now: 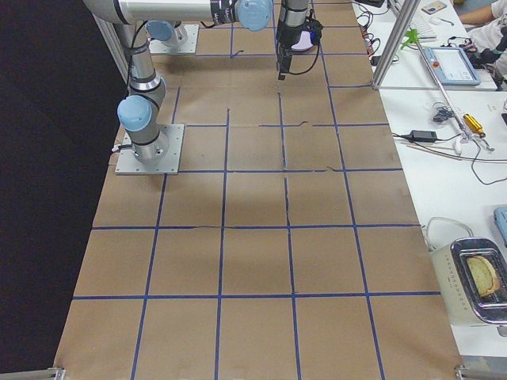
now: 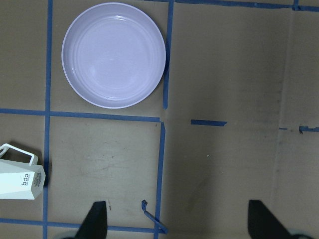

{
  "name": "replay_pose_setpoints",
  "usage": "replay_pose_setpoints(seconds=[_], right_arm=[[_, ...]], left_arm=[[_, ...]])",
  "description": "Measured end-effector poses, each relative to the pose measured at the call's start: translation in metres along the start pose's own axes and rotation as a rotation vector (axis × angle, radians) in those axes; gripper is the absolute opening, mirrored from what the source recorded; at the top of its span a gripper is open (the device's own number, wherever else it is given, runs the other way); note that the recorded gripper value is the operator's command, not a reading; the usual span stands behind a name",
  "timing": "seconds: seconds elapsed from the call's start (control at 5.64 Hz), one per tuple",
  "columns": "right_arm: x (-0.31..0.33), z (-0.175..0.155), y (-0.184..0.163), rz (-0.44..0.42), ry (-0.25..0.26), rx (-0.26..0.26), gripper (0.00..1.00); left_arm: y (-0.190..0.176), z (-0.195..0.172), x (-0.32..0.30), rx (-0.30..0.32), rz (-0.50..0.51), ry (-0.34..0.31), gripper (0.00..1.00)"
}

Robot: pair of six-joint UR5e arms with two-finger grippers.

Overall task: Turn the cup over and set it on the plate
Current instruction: 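Move the left gripper down and back toward the white cup lying on its side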

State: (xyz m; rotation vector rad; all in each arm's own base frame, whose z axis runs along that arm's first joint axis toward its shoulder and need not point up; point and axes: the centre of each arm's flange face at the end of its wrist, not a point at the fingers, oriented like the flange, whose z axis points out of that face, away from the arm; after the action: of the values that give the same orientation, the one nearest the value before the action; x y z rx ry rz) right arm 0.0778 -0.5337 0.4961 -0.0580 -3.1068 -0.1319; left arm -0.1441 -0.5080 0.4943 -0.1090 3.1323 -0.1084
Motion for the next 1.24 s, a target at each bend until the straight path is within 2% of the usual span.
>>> replay_pose_setpoints(seconds=[0.53,0.71,1.24], right_arm=[[0.000,0.000,0.000,0.000,0.000,0.000,1.00],[0.000,0.000,0.000,0.000,0.000,0.000,1.00],[0.000,0.000,0.000,0.000,0.000,0.000,1.00]], left_arm=[[-0.001,-0.004,-0.010,0.014,0.004,0.000,0.98],[-0.003,-0.010,-0.031,0.017,0.030,-0.004,0.98],[0.008,-0.029,-0.164,-0.030,0.118,0.056,0.98]])
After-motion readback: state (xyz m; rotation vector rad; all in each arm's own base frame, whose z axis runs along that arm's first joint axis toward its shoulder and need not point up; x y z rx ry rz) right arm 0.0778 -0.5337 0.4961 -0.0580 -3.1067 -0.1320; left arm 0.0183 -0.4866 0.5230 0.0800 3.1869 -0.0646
